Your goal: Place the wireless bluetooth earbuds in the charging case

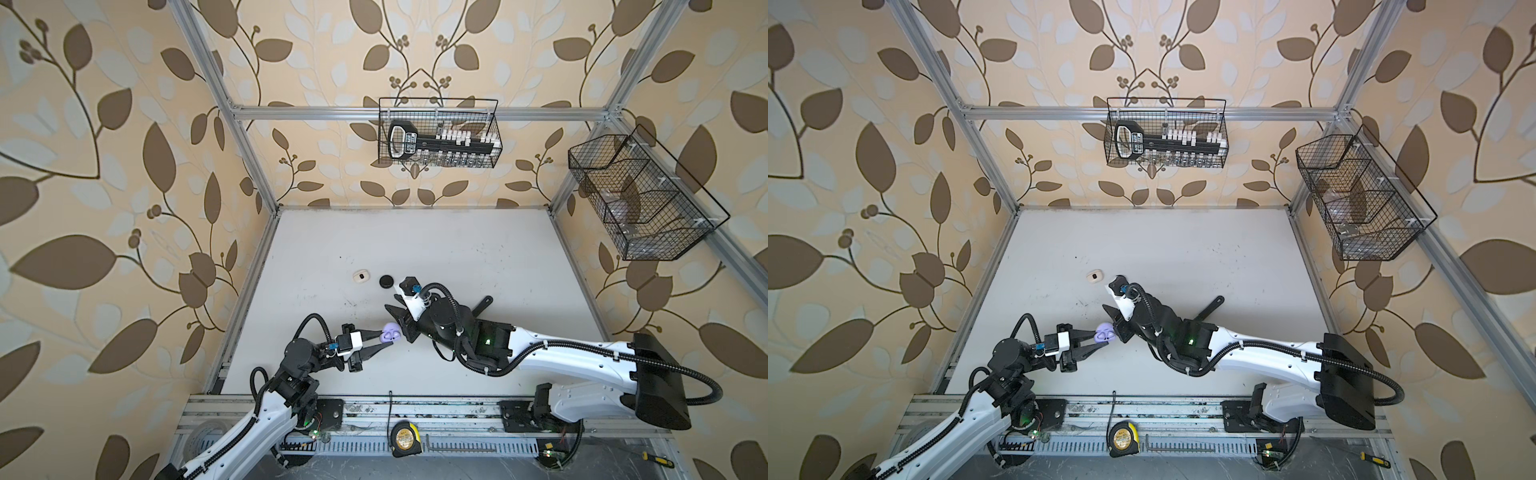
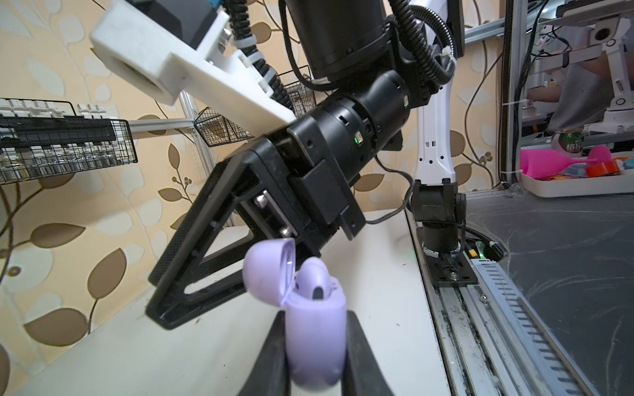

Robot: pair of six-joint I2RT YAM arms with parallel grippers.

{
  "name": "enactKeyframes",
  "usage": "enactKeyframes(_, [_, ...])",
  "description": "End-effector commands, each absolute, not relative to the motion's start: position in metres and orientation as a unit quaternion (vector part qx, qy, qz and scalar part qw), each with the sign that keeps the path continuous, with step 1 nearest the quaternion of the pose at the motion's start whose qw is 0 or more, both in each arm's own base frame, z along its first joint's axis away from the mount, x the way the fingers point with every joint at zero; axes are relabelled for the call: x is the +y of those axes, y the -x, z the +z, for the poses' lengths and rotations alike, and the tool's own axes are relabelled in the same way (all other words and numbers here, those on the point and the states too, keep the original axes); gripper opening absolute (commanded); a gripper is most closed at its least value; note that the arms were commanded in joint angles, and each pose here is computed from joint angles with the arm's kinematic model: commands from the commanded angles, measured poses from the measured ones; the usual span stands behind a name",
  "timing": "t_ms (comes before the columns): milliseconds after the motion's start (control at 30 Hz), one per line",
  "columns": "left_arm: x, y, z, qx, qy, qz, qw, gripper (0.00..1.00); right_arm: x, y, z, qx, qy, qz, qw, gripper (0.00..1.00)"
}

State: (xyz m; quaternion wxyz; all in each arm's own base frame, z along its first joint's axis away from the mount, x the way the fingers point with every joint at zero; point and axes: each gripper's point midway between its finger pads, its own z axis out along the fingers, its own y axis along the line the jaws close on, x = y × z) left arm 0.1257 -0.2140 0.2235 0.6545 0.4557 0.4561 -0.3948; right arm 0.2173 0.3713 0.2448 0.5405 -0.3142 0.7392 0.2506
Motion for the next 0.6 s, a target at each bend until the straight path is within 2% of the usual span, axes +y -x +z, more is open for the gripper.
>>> enactKeyframes(0, [-0.212, -0.128, 0.229, 0.447, -0.45, -0.386, 0.67, 0.0, 0.378, -0.197, 0.252, 0.712, 0.346, 0.268, 0.548, 0.36])
enactKeyframes(233, [-0.211, -0.137, 0.227, 0.463, -0.436, -0.376, 0.674, 0.0, 0.369, -0.184, 0.262, 0.691, 0.348, 0.259, 0.578, 0.36])
enactKeyframes(333, [-0.206, -0.153, 0.225, 0.496, -0.401, -0.363, 0.679, 0.0, 0.345, -0.201, 0.268, 0.706, 0.294, 0.221, 0.606, 0.35])
enactKeyframes(567, [-0.196, -0.208, 0.228, 0.597, -0.268, -0.361, 0.665, 0.0, 0.255, -0.244, 0.273, 0.742, 0.111, 0.192, 0.633, 0.45])
